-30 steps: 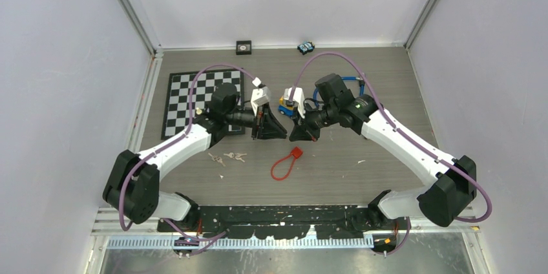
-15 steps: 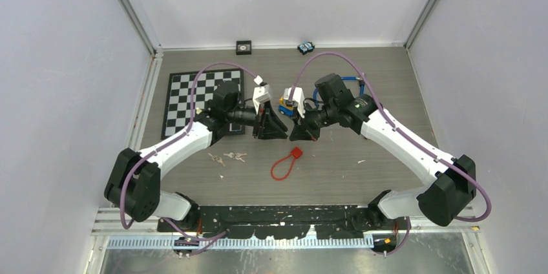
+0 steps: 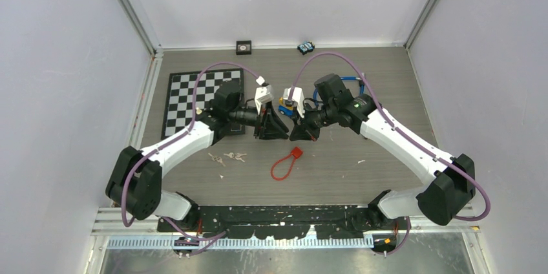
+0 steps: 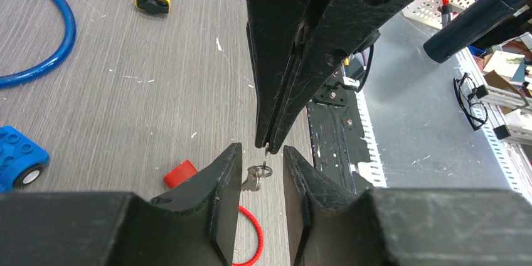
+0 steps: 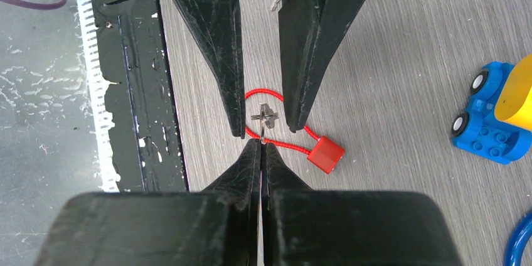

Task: Unlock with the key
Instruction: Pick up the key from the center of the board.

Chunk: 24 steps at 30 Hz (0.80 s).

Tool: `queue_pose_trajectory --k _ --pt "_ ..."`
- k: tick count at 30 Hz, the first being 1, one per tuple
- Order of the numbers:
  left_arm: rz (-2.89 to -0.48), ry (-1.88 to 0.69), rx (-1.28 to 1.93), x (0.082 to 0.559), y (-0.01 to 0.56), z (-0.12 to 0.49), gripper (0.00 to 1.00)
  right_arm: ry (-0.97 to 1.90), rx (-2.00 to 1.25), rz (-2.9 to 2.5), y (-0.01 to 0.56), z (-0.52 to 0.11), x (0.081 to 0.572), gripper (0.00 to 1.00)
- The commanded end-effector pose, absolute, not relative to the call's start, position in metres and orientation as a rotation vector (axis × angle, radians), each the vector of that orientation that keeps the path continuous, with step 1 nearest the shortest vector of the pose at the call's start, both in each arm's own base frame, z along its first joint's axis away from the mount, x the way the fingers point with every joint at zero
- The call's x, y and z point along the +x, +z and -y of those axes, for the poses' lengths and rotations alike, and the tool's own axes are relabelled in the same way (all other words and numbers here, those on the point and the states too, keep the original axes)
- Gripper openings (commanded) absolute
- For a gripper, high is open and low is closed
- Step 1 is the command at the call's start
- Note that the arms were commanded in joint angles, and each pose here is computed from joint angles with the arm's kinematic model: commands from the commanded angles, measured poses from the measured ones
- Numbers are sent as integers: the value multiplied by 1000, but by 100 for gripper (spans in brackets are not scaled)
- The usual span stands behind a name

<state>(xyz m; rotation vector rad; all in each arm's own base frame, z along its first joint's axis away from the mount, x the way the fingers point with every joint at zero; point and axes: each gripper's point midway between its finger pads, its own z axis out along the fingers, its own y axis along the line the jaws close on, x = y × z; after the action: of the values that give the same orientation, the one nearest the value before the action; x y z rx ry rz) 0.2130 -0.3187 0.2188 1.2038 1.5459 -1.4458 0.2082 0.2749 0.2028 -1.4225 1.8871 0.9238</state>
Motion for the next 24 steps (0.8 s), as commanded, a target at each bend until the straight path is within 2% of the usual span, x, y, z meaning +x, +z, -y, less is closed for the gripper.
queue_pose_trajectory --k 1,13,20,24 --pt "-1487 -1429 1237 215 232 324 31 917 -1406 -1847 215 -280 215 0" --pt "-1494 -1432 1253 214 228 325 18 915 -1403 -1849 215 -280 216 0" --pt "-1493 -1435 1262 213 226 325 1 917 -1403 -1851 213 -280 215 0" --pt "-1493 -1434 1272 211 225 325 0 912 -1402 -1848 214 -279 215 0"
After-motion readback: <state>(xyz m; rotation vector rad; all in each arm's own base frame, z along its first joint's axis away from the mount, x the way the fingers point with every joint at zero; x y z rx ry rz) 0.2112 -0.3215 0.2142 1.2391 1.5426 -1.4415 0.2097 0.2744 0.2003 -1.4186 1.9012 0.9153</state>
